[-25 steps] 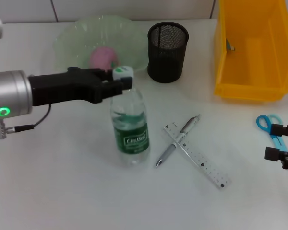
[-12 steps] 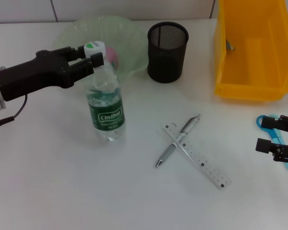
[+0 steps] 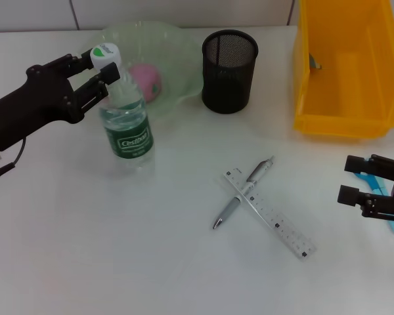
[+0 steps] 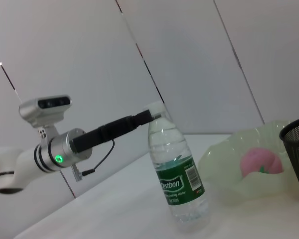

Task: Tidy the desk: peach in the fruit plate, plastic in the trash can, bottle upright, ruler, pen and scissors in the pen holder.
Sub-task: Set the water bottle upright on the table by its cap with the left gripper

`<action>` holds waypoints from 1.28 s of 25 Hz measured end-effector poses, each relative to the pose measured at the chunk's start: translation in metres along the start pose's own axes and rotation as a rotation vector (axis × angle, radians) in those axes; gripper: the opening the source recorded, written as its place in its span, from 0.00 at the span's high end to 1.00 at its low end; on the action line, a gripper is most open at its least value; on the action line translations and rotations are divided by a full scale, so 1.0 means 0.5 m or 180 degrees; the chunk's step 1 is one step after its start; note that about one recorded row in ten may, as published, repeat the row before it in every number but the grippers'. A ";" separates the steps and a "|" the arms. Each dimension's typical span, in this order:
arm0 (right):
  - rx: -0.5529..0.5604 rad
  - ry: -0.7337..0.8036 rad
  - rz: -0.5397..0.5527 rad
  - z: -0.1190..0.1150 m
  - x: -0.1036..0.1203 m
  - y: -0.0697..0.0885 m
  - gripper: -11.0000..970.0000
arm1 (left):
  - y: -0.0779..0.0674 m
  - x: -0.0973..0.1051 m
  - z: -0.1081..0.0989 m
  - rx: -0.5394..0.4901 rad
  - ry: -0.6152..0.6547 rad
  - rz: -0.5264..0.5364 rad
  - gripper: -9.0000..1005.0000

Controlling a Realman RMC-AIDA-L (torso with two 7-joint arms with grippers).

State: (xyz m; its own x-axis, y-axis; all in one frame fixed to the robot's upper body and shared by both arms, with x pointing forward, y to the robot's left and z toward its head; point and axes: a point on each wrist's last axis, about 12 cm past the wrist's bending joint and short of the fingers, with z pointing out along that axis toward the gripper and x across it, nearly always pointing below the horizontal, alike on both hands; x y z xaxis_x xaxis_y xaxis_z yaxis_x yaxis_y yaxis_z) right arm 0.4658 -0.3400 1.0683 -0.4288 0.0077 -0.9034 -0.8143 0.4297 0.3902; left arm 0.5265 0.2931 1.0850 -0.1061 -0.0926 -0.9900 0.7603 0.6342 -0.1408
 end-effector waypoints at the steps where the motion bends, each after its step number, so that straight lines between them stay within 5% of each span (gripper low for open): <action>1: -0.0002 -0.0013 0.0000 0.001 0.000 0.000 0.16 | -0.001 0.004 -0.002 -0.0017 -0.0037 0.0066 0.56; 11: -0.0057 -0.0073 0.0004 0.020 -0.001 0.002 0.16 | -0.028 0.044 -0.004 -0.0090 -0.0295 0.0647 0.57; 32: -0.0151 -0.0080 -0.0008 0.039 -0.007 0.002 0.16 | -0.041 0.082 0.032 -0.0248 -0.0265 0.0611 0.57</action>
State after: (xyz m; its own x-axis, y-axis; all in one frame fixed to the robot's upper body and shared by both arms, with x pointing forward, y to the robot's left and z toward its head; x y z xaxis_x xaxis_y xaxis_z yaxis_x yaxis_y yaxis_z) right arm 0.4740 -0.3222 1.0685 -0.4174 0.0296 -0.9083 -0.8332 0.3864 0.3955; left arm 0.5171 0.2640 1.0474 0.0917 -0.0254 -0.9955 0.7092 0.7034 0.0474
